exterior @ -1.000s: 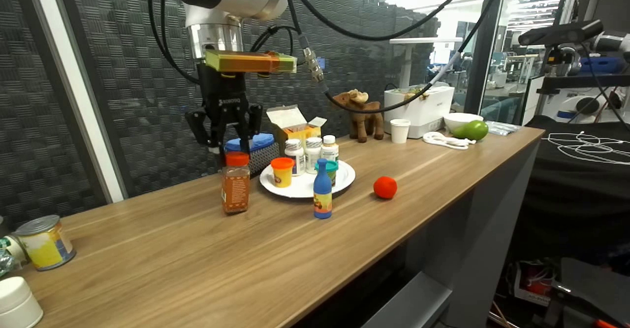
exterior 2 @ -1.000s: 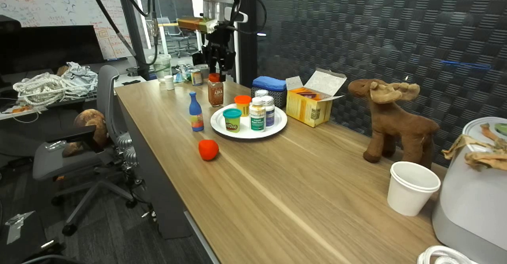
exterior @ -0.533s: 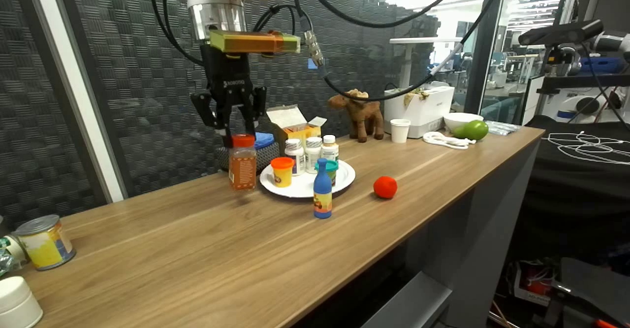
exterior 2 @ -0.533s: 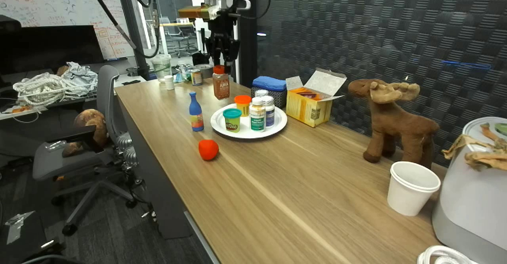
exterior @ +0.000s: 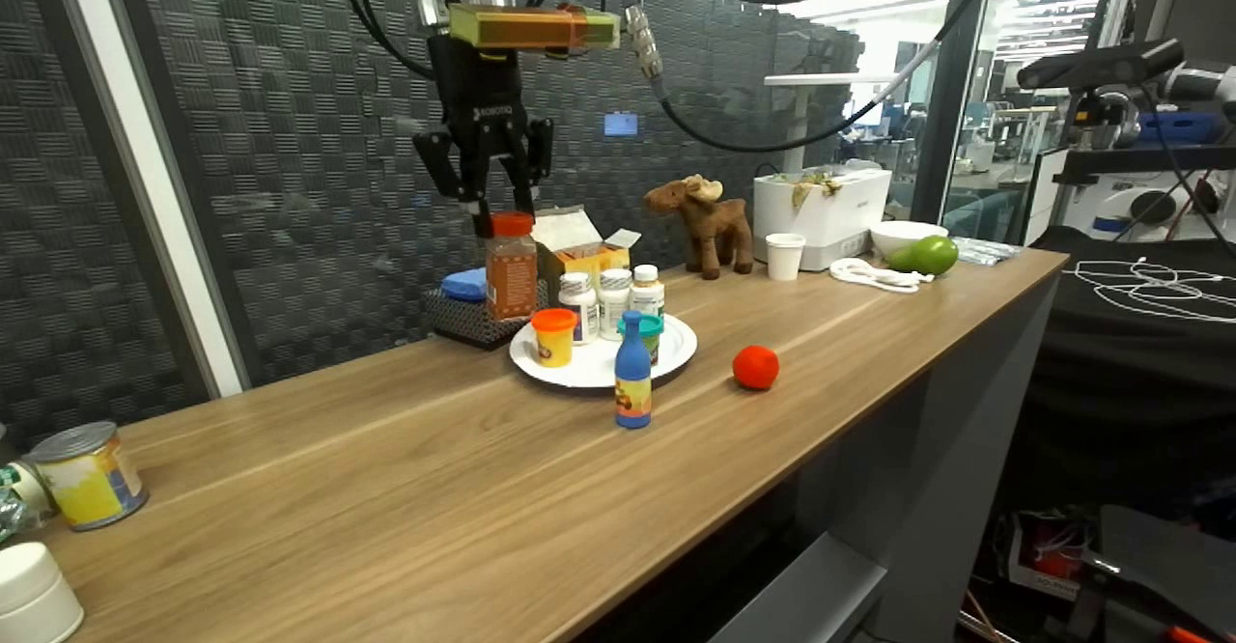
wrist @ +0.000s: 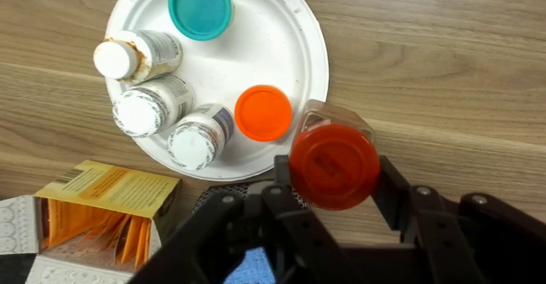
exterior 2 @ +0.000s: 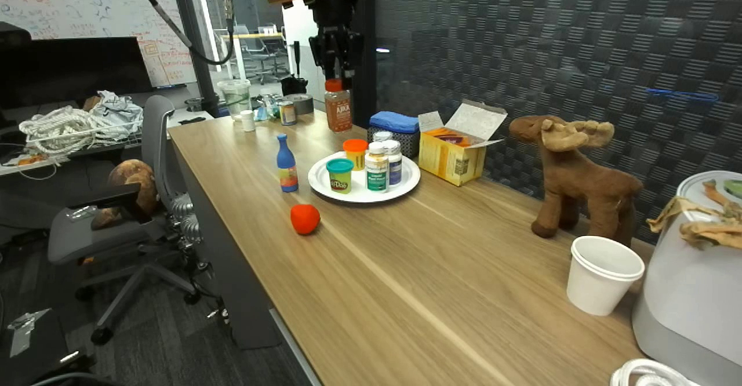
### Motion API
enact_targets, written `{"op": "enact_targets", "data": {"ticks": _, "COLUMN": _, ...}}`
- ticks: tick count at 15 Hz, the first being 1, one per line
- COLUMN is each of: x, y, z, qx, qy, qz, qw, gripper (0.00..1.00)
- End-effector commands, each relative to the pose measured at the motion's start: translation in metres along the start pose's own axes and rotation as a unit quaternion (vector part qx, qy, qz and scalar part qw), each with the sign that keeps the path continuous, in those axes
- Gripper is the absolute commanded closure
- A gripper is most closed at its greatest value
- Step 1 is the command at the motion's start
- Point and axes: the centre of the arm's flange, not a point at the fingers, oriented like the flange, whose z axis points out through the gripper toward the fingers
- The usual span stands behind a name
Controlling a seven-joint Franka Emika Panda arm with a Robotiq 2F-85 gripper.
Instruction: Put the bottles and the orange object on the plate
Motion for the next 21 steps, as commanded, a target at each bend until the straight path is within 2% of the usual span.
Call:
{"op": "enact_targets", "data": {"ticks": 1, "x": -0.023, "y": 0.024, "z": -0.011, "qx": -0.017, "qy": 0.006, "qz": 0.005, "qw": 0.9998, "gripper": 0.75}}
{"op": "enact_targets", "data": {"ticks": 8, "x": -0.04, "y": 0.056, "z": -0.018, "qx": -0.03, "qy": 0.004, "qz": 0.025, "qw": 0.9992, "gripper": 0.75}}
{"op": "enact_targets", "data": {"ticks": 15, "x": -0.055, "y": 0.072, "z": 0.006, "qx": -0.026, "qy": 0.001, "qz": 0.023, "qw": 0.9994, "gripper": 0.75}}
{"op": "enact_targets", "data": {"ticks": 21, "x": -0.056, "y": 0.077, "z": 0.021, "qx": -0.036, "qy": 0.046, "qz": 0.004, "qw": 0.9983, "gripper": 0.75}}
